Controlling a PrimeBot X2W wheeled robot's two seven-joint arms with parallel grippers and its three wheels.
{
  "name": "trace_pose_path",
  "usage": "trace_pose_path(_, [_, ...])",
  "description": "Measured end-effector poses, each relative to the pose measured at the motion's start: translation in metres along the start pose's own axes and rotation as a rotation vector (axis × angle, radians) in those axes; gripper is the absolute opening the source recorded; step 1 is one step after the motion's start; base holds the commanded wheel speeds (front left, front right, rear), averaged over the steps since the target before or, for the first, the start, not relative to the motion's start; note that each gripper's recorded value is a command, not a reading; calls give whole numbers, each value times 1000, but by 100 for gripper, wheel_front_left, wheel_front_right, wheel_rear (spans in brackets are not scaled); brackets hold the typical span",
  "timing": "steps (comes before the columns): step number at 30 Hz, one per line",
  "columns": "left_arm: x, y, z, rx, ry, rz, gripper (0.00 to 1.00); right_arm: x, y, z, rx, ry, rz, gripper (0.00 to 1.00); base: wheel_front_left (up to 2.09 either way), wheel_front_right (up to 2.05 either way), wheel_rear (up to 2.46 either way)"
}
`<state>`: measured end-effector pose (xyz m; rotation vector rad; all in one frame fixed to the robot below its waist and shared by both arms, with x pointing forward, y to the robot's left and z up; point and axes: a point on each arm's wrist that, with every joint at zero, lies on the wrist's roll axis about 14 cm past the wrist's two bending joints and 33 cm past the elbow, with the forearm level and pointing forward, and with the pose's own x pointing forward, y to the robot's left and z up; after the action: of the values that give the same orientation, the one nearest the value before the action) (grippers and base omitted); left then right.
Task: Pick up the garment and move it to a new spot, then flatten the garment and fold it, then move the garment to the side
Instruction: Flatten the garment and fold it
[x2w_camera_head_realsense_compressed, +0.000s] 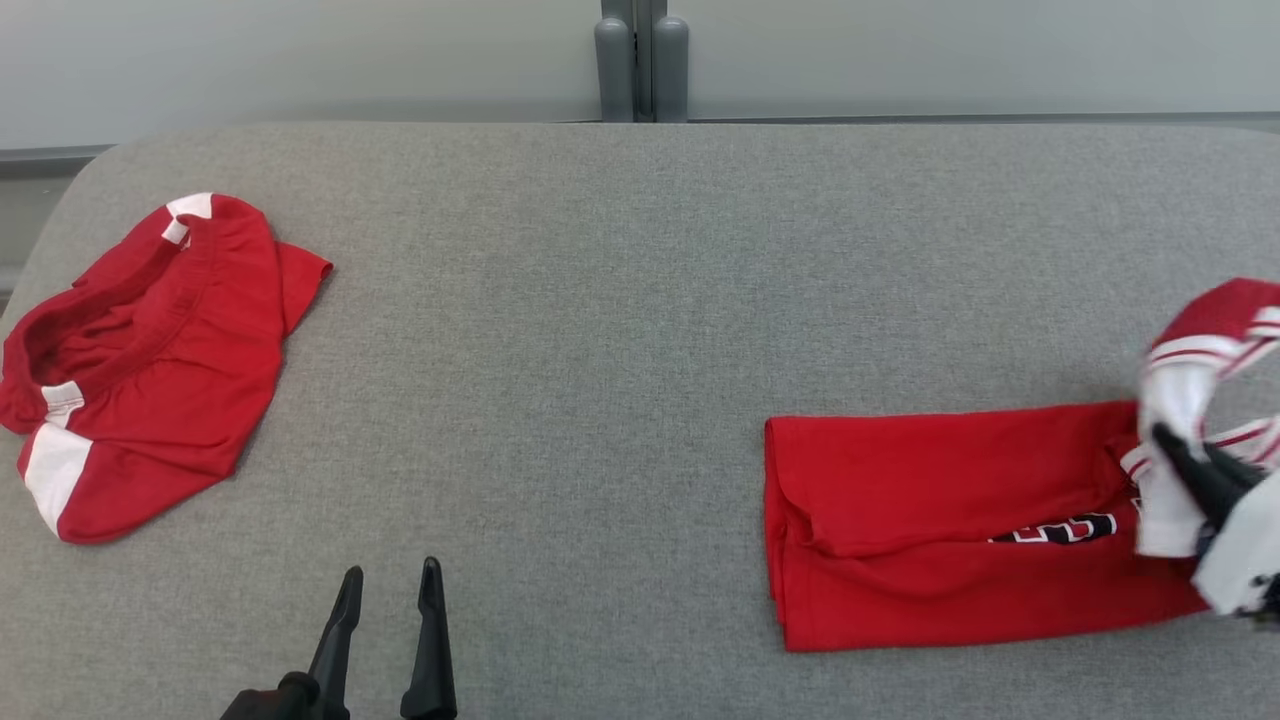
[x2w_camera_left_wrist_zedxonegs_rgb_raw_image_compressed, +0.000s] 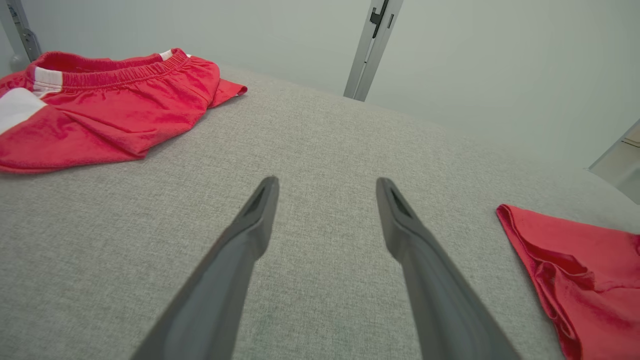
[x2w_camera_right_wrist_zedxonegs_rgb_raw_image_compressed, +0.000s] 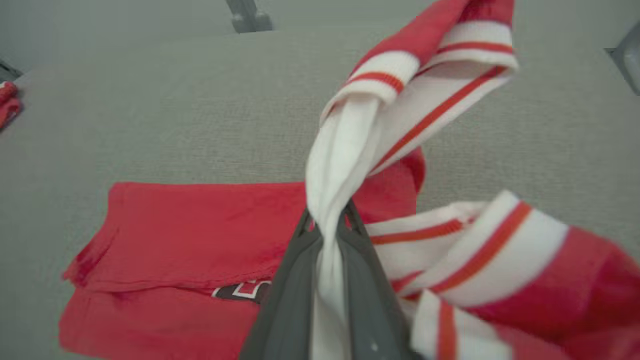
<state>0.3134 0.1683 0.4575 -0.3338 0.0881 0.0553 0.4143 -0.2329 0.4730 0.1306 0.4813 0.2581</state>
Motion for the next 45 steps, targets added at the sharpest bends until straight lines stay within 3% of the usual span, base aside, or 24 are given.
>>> trace_pose_path(3, [1,-1,-3,-1,9,-2,100,10,59,-25,-5,67,153,0,0,0,0])
trace_pose_path(7, [3,0,-3,0,9,1,100,18,115,-60,17,148,273,0,0,0,0])
trace_pose_path(16, [0,6,-10,-2,32,26,100,37,166,-91,74,175,317,2,0,0,0])
trace_pose_path(21, [1,7,-7,-14,24,37,100,44,177,-90,100,144,303,27,0,0,0])
trace_pose_path(22, [1,7,-7,-16,23,38,100,45,181,-88,100,139,308,41,0,0,0])
trace_pose_path(23, [2,5,-7,-16,23,34,100,45,187,-86,106,125,318,93,0,0,0])
trace_pose_path(24, [2,4,-7,-17,24,30,100,46,195,-81,122,102,328,100,0,0,0])
trace_pose_path(32, [6,0,-8,-4,27,12,100,32,255,-44,239,-26,488,100,0,0,0])
trace_pose_path(36, [8,-3,-8,7,27,-9,100,27,237,-19,133,-175,440,100,0,0,0])
trace_pose_path(38, [8,-5,-6,8,18,-16,100,22,207,-12,52,-244,363,100,0,0,0])
trace_pose_path(42, [6,-5,-2,12,7,-24,100,7,153,-9,-3,-352,211,100,0,0,0])
trace_pose_path(45, [3,-7,-2,19,6,-37,100,-10,92,-15,-68,-405,39,100,0,0,0])
